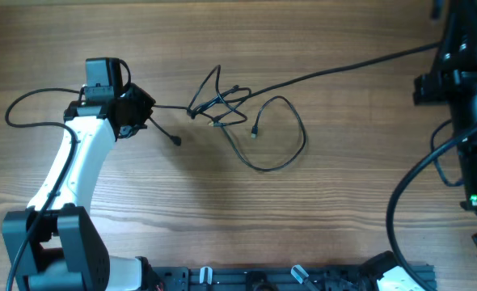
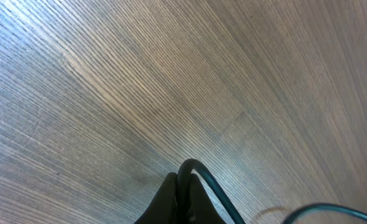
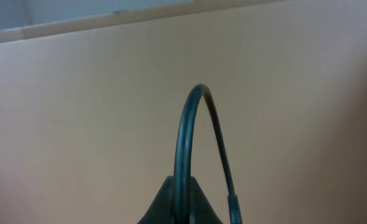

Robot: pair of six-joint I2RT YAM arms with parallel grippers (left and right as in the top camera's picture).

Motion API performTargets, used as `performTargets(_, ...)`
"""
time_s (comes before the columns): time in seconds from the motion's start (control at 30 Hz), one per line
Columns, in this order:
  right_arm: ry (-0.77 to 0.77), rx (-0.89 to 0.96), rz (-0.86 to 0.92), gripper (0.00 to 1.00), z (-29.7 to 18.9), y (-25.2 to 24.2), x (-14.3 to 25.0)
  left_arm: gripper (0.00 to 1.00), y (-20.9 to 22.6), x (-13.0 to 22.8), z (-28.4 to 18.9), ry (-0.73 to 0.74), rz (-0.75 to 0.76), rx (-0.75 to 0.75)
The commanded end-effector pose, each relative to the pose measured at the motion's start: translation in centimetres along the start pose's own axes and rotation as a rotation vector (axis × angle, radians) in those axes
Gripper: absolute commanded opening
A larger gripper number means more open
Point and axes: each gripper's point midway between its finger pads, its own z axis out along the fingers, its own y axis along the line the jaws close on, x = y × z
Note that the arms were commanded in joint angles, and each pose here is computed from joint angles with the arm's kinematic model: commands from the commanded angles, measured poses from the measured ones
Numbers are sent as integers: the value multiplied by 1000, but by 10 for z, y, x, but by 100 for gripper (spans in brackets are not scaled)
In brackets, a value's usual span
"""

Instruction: Untangle cables

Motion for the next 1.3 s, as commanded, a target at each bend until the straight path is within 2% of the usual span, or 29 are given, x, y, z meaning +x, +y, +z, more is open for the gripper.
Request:
performTargets(0.0, -102, 253, -190, 4, -1, -39, -33, 4, 3, -9, -2, -41, -4, -28)
performTargets(0.07, -114, 255, -257, 4, 10, -33, -34, 4, 4, -9, 0, -37, -4, -31)
performTargets(0.13, -55, 173, -304, 4, 27, -15, -13, 4, 3, -6, 1, -26, 0, -32)
performTargets(0.23, 198, 47, -345, 4, 62, 12, 71, 4, -11, 10, 2, 25, 88, 18)
performTargets(0.43, 545, -48, -336, 4, 102, 41, 199, 4, -39, 49, 2, 118, 342, 108)
performTargets(0.53, 656, 7, -288, 4, 109, 23, 234, 4, -38, 47, 2, 112, 351, 106)
performTargets(0.73, 892, -88, -101, 4, 106, -20, 288, 4, -29, 32, 1, 93, 315, 95)
performTargets(0.83, 991, -109, -1, 4, 103, -44, 313, 4, -60, 38, -15, 101, 508, 261)
performTargets(0.9, 1049, -110, 55, 4, 101, -57, 329, 4, -78, 27, -36, 39, 532, 317)
performTargets(0.93, 1090, -110, 91, 4, 99, -64, 341, 4, -101, 14, -64, -41, 556, 392)
performTargets(1.0, 1126, -103, 109, 5, 98, -70, 352, 4, -124, 7, -96, -111, 586, 492)
performTargets(1.07, 1153, -94, 116, 9, 99, -73, 363, 4, -145, 5, -131, -181, 625, 608)
performTargets(1.17, 1186, -86, 121, 22, 100, -76, 377, 4, -163, 3, -181, -277, 635, 733)
performTargets(1.27, 1215, -88, 131, 60, 99, -76, 388, 4, -172, 4, -221, -339, 616, 824)
